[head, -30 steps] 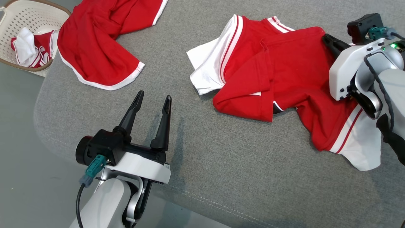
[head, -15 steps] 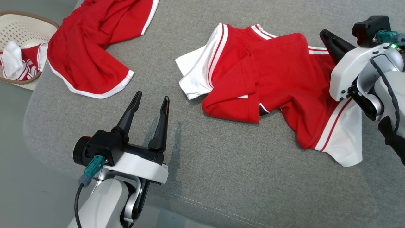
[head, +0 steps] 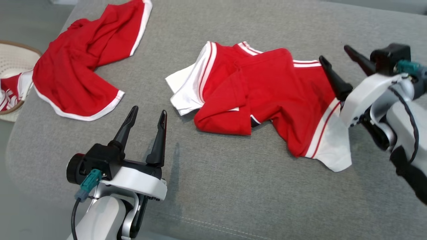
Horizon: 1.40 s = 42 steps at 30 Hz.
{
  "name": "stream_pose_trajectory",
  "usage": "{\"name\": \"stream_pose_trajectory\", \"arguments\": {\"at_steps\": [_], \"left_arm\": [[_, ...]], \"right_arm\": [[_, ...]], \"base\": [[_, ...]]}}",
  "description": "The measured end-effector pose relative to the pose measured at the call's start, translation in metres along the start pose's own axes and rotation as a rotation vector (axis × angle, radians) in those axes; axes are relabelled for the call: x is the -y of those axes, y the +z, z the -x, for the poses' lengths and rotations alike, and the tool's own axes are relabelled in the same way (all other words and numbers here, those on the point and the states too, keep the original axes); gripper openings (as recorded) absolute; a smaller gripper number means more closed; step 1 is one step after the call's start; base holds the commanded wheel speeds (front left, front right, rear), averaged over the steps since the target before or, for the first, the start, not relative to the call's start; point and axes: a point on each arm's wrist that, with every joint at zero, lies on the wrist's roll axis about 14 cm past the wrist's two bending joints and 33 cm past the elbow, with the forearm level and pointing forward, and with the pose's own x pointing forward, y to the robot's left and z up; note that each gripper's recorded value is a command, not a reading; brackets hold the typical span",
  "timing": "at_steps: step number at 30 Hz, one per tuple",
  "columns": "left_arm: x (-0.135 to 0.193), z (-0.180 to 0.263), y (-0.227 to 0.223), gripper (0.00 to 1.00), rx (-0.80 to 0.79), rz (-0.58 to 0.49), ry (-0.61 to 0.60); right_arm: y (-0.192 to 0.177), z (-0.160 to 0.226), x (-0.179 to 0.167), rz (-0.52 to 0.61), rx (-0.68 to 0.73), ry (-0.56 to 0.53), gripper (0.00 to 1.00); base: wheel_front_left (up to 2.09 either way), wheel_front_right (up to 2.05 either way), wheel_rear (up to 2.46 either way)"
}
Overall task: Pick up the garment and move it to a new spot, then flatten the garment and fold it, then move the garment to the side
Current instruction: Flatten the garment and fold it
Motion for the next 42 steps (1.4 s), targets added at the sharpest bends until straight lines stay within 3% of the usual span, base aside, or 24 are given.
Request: {"name": "stream_pose_trajectory", "arguments": {"at_steps": [10,19,32,42], "left_arm": [[0.015,0.006,0.007,1.00,-0.007,0.001,-0.039],[0.016,0.019,0.005,1.00,-0.041,0.001,-0.039],[0.015,0.028,0.007,1.00,-0.049,-0.004,-0.035],[0.015,0.028,0.002,1.00,-0.070,-0.003,-0.033]], "right_arm": [[-0.004,0.076,0.010,-0.113,0.136,-0.154,1.00],[-0.026,0.153,-0.015,-0.182,0.217,-0.308,1.00],[-0.012,0.183,-0.025,-0.206,0.254,-0.385,1.00],[-0.015,0.183,-0.026,-0.210,0.231,-0.382,1.00]], "base": [[0.00,0.00,0.00],[0.00,0.00,0.00],[0.00,0.00,0.00],[0.00,0.00,0.00]]}}
